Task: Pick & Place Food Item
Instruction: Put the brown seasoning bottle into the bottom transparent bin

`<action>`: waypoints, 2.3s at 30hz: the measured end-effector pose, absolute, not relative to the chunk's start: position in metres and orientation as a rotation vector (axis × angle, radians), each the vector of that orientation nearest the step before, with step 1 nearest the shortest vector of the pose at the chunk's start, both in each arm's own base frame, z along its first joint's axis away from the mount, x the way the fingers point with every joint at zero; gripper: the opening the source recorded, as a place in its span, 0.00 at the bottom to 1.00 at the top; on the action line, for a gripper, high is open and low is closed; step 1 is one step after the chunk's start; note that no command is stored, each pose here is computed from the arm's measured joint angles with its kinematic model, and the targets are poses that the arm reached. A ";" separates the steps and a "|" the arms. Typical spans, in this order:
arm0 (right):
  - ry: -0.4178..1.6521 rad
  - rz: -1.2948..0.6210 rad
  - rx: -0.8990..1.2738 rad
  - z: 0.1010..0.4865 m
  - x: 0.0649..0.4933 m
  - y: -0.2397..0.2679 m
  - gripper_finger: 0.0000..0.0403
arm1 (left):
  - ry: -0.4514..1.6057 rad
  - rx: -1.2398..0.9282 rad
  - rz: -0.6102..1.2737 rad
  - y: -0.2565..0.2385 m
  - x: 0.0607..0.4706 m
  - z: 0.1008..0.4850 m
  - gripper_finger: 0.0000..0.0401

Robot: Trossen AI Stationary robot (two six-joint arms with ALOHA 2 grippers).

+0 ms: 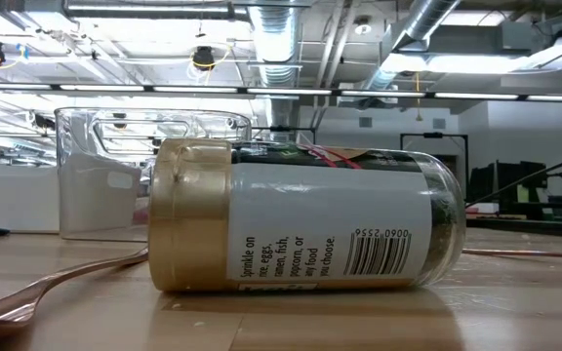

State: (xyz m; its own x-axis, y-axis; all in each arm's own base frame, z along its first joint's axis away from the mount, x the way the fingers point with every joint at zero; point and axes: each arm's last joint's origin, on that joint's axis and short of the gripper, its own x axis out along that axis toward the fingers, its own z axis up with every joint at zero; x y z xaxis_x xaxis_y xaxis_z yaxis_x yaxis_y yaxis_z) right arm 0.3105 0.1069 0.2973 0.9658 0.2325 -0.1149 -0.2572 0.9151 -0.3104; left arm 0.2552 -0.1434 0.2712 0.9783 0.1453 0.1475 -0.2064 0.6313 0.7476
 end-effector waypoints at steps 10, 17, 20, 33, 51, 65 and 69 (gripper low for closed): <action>0.118 0.258 -0.338 0.293 0.310 0.106 0.45 | -0.084 0.919 0.004 -0.151 0.256 0.262 0.75; 0.189 0.296 -0.333 0.286 0.309 0.106 0.45 | -0.046 0.841 -0.120 -0.157 0.261 0.268 0.75; 0.193 0.297 -0.333 0.286 0.309 0.106 0.45 | -0.021 0.799 -0.215 -0.161 0.264 0.272 0.75; 0.203 0.392 -0.261 0.279 0.316 0.102 0.44 | -0.036 0.777 -0.260 -0.162 0.264 0.273 0.75; 0.100 0.484 -0.191 0.279 0.352 0.101 0.44 | 0.069 1.150 -0.038 -0.166 0.281 0.248 0.75; -0.031 0.473 -0.153 0.292 0.353 0.104 0.44 | 0.076 1.402 0.146 -0.185 0.275 0.247 0.78; -0.034 0.472 -0.153 0.292 0.353 0.104 0.44 | 0.082 1.431 0.144 -0.185 0.275 0.246 0.79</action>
